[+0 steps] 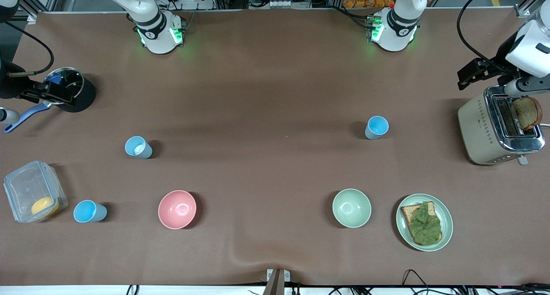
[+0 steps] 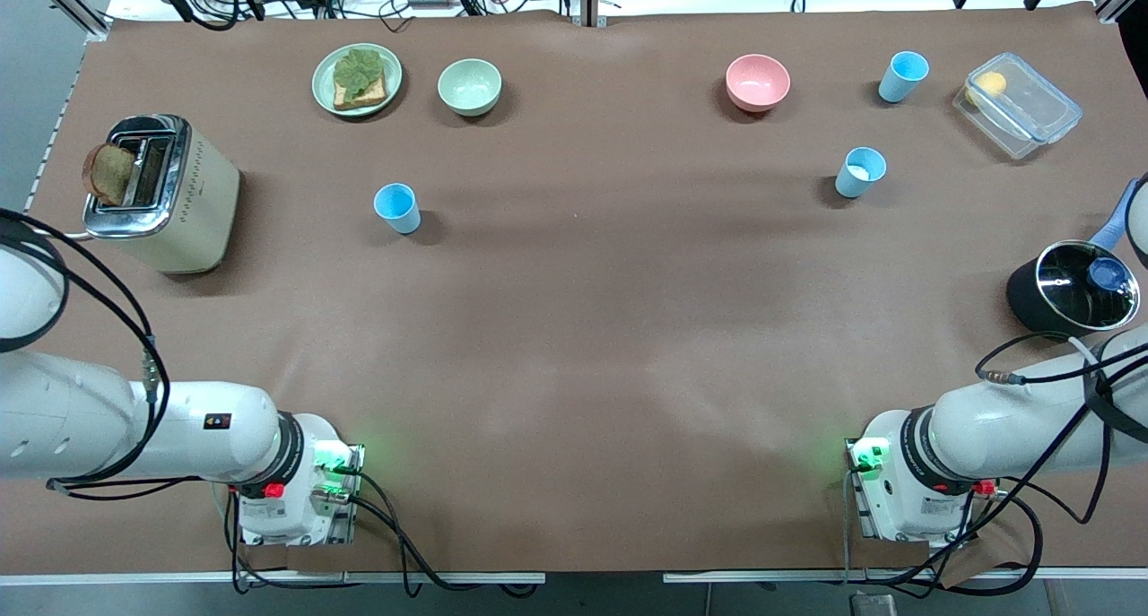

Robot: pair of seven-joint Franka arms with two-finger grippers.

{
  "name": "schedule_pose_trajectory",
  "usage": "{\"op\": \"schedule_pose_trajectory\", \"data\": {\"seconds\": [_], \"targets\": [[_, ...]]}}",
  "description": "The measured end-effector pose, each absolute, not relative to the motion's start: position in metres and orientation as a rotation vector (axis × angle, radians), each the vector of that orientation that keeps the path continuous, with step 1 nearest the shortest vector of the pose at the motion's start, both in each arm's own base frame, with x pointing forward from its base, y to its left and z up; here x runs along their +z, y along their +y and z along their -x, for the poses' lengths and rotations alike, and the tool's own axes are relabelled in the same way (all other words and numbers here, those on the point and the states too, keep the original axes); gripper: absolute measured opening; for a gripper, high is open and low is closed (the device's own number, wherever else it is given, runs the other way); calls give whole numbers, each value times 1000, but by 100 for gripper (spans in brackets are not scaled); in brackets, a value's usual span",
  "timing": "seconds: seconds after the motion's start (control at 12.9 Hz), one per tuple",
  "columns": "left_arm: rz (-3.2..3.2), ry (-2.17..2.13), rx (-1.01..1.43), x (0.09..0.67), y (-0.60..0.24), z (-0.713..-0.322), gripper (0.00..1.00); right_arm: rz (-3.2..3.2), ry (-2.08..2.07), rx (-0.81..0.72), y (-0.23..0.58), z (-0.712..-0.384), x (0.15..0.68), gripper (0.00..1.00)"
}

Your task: Stack blue cups with both arms

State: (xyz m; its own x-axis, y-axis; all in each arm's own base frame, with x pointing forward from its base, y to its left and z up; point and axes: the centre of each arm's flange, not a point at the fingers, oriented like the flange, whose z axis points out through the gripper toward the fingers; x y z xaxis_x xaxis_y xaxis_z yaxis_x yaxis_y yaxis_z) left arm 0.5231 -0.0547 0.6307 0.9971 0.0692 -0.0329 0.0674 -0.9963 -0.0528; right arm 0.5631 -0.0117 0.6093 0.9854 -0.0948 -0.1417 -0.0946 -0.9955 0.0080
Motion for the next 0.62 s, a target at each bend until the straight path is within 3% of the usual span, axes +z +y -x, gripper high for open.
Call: {"op": "schedule_pose_trajectory", "data": {"seconds": [0.62], "targets": [[3087,-71,53,631,-67,-522,100,-3129,-150,-223,-12,-563,609,100]]}}
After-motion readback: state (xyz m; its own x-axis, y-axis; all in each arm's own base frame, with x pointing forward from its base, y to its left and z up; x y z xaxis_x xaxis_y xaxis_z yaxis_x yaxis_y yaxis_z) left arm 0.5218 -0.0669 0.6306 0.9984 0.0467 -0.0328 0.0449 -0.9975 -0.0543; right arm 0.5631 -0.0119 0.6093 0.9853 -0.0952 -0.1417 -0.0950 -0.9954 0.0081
